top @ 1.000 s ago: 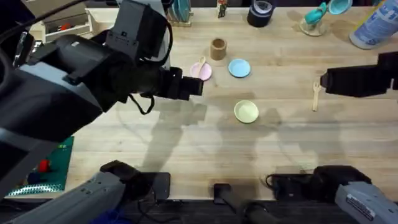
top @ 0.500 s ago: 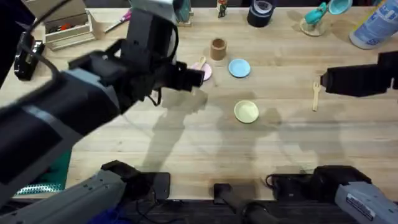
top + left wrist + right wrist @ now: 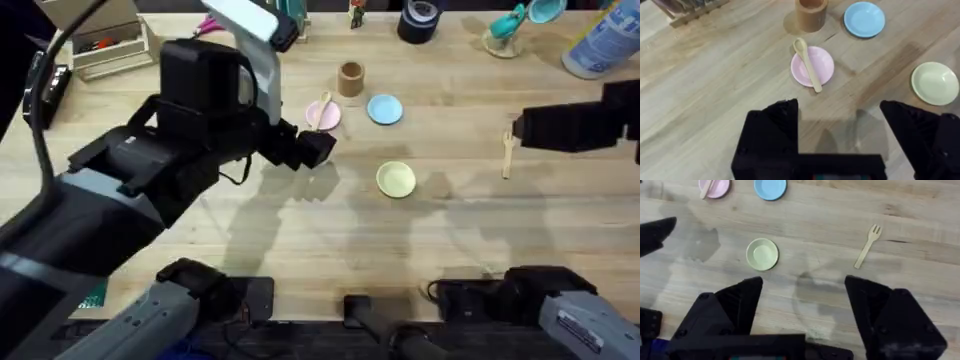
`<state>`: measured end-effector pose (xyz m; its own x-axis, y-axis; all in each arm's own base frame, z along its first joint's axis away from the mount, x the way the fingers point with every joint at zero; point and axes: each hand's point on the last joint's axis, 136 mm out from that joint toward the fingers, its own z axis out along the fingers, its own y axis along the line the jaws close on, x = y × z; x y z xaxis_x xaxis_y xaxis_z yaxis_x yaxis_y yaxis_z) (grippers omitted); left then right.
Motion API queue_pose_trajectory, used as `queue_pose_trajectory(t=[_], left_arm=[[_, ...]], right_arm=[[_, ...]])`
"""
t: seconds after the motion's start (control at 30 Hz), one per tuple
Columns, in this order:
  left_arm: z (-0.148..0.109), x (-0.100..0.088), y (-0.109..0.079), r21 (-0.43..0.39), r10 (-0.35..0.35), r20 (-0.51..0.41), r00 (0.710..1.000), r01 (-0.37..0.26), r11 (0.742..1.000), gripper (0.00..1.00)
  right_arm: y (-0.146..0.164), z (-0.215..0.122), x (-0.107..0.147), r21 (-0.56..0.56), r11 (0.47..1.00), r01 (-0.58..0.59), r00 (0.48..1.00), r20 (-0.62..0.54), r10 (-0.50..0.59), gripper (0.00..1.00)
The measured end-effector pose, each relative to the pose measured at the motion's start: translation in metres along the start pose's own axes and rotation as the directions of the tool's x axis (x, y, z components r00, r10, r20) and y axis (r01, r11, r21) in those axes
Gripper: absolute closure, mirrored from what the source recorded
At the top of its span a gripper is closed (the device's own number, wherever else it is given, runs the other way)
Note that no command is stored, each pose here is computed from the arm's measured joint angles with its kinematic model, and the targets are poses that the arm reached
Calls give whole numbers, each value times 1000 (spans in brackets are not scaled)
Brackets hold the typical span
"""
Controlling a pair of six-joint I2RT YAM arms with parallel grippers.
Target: Pick up a utensil and set it on the pink plate, then put the other utensil in the container.
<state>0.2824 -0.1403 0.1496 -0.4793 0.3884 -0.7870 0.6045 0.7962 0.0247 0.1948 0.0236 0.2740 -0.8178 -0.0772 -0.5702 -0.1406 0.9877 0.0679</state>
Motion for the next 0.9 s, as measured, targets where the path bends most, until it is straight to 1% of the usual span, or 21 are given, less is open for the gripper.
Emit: queue_pose_trajectory(t=[0.07,0.17,0.33,0.4,0.5,0.6,0.67,0.77,0.9], left_arm=[[-1,-3,1,11,10,18,1000,-10,1000,7],[-2,-6,3,19,9,31,999,-10,1000,7],[-2,-10,3,26,11,50,999,-12,1000,7],[-2,-10,3,29,14,53,998,-15,999,7],[-2,-9,3,31,14,48,999,-15,999,7],[-2,-5,2,35,11,34,999,-12,999,7],[-2,-5,1,35,11,32,999,-12,999,7],[-2,-5,1,35,11,32,999,-12,999,7],[-2,-5,1,36,11,32,999,-12,999,7]], right_arm=[[-1,4,-1,-1,1000,-2,1000,-16,2,3],[-2,13,-3,-4,1000,-7,999,-49,6,3],[-6,35,-4,-5,1000,-19,990,-138,18,3],[-11,44,-3,18,999,-32,983,-179,35,3],[-22,55,2,81,994,-70,966,-242,88,3],[-38,60,15,199,971,-130,932,-309,188,4],[-47,61,21,269,950,-159,910,-333,247,5],[-57,62,26,338,923,-184,889,-344,303,9],[-73,63,27,397,887,-236,875,-310,372,16]])
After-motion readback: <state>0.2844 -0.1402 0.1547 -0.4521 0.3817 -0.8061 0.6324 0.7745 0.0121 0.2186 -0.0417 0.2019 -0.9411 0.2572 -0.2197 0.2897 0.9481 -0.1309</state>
